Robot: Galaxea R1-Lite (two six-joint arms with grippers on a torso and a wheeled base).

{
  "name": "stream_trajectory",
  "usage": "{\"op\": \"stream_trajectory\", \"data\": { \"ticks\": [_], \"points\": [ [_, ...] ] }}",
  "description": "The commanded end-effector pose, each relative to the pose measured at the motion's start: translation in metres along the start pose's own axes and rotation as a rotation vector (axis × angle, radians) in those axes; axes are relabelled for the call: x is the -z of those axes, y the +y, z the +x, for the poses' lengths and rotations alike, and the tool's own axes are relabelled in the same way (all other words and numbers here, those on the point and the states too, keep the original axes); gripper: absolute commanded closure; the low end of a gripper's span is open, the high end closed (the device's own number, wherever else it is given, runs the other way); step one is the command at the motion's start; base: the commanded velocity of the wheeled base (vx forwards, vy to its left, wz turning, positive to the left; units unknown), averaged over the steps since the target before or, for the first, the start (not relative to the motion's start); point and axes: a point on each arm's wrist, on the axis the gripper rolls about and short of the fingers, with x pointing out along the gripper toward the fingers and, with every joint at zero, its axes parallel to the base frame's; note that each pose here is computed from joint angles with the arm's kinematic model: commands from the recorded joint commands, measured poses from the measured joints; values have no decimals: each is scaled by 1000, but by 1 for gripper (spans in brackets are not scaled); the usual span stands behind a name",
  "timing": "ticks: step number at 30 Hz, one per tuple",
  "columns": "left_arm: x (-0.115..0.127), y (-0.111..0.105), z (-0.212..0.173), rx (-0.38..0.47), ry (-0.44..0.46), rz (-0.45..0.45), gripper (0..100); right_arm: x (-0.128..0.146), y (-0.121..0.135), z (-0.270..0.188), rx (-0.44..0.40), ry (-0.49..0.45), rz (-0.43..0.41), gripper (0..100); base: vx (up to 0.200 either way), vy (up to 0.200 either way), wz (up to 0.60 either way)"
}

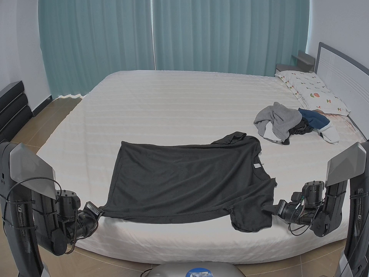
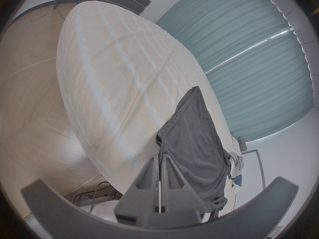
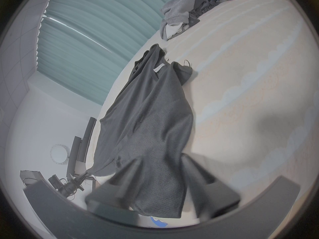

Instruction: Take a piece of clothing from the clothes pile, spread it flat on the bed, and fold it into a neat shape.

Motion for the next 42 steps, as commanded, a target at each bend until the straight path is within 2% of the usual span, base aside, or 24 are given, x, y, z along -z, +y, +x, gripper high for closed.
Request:
{"op": "stream_trajectory", "data": {
  "ticks": [1, 5, 9, 13, 21, 26, 31, 34, 42],
  "points": [
    [-1, -1, 0, 16, -6, 1, 100, 2, 0, -1, 6, 9, 2, 100, 0, 0, 0],
    [-1, -1, 0, 17, 1, 0, 100, 4, -1, -10, 20, 16, 8, 100, 0, 0, 0],
    [-1, -1, 0, 16, 1, 1, 100, 2, 10, -22, 7, 8, -8, 100, 0, 0, 0],
    [0, -1, -1, 15, 3, 4, 100, 3, 17, -31, 22, 40, -4, 100, 0, 0, 0],
    [0, 2, -3, 0, 7, 22, 100, 23, 5, -61, 95, 91, 30, 100, 0, 0, 0],
    [4, 11, -17, -54, 26, 61, 100, 31, 5, -73, 98, 96, 12, 100, 0, 0, 0],
    [4, 12, -22, -62, 25, 110, 100, 32, 7, -76, 94, 96, 8, 100, 0, 0, 0],
    [0, 14, -22, -73, 7, 107, 100, 31, 8, -80, 104, 99, 12, 100, 0, 0, 0],
    [-5, 19, -22, -96, -4, 136, 100, 43, 7, -90, 169, 226, -61, 100, 0, 0, 0]
  ]
}}
